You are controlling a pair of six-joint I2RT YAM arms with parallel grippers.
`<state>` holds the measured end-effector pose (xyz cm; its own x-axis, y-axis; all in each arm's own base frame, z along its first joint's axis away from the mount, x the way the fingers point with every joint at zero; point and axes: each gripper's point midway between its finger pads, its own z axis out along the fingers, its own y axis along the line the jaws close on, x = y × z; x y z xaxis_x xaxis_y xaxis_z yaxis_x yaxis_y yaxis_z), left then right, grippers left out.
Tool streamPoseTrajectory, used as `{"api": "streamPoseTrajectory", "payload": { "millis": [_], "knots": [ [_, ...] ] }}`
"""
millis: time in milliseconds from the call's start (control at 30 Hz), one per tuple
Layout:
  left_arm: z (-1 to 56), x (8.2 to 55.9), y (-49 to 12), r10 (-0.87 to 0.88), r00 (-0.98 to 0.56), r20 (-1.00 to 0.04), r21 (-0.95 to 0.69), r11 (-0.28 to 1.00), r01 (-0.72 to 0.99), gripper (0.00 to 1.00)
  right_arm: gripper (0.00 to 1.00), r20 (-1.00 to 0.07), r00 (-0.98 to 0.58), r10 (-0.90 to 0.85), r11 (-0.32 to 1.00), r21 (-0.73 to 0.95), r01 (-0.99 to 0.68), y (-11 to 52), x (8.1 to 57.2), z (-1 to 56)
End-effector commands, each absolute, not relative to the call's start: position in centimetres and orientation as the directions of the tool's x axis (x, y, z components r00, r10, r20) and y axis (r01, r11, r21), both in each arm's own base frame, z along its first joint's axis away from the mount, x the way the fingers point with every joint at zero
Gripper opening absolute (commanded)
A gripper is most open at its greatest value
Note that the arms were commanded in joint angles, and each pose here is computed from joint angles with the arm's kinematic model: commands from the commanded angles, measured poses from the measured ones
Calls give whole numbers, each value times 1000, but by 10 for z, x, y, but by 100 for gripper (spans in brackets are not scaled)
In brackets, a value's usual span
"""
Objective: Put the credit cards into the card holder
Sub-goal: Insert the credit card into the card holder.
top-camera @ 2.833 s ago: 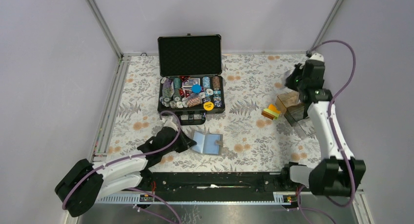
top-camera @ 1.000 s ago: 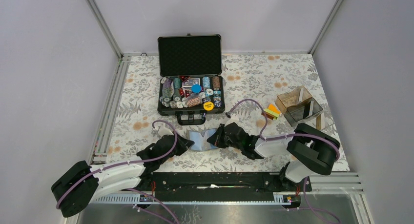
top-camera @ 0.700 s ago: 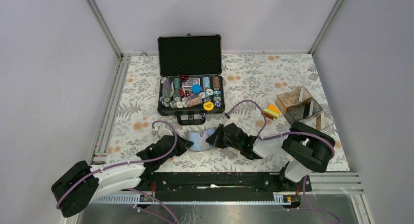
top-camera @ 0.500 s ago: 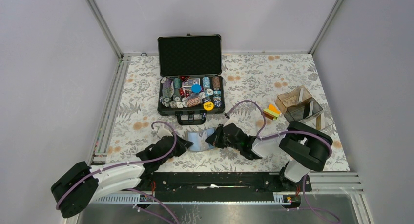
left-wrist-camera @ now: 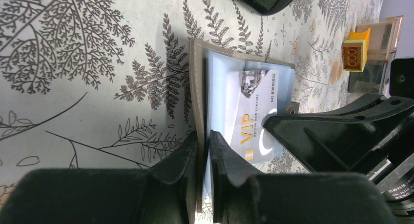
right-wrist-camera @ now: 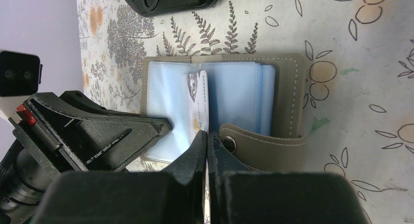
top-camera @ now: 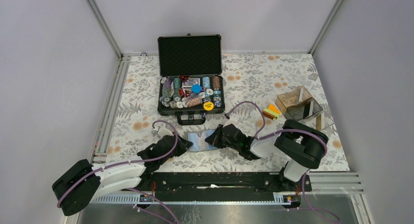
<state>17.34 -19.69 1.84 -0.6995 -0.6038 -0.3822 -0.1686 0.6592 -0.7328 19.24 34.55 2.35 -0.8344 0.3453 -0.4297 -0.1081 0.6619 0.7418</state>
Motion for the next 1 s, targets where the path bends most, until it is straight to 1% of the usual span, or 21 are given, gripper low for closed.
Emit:
{"api": "streamPoseTrajectory", "payload": {
  "millis": [0, 333, 500, 600, 733, 833, 967],
  "knots": [
    [19, 171, -203, -563, -730, -387, -719, 680, -144, 14, 0, -441, -834, 331, 723, 687, -76, 338, 188, 2],
    [18, 169, -204, -558, -736, -383, -717, 682, -144, 13, 0, -498, -792, 353, 768, 638, -58, 333, 196, 1],
    [18, 169, -205, -553, -739, -384, -717, 684, -139, 13, 0, -487, -811, 324, 765, 640, -78, 342, 190, -2],
    [20, 169, -207, -546, -744, -386, -722, 680, -124, 16, 0, -469, -831, 299, 761, 643, -89, 346, 182, -6],
    [23, 170, -210, -536, -747, -394, -729, 677, -101, 26, 0, -441, -855, 274, 761, 643, -87, 348, 174, -12],
    [25, 170, -211, -527, -747, -405, -728, 680, -84, 33, 0, -438, -863, 251, 772, 628, -95, 349, 172, -15],
    [27, 170, -213, -497, -756, -426, -716, 696, -54, 37, 10, -457, -860, 225, 794, 598, -110, 348, 172, -15]
  ]
}}
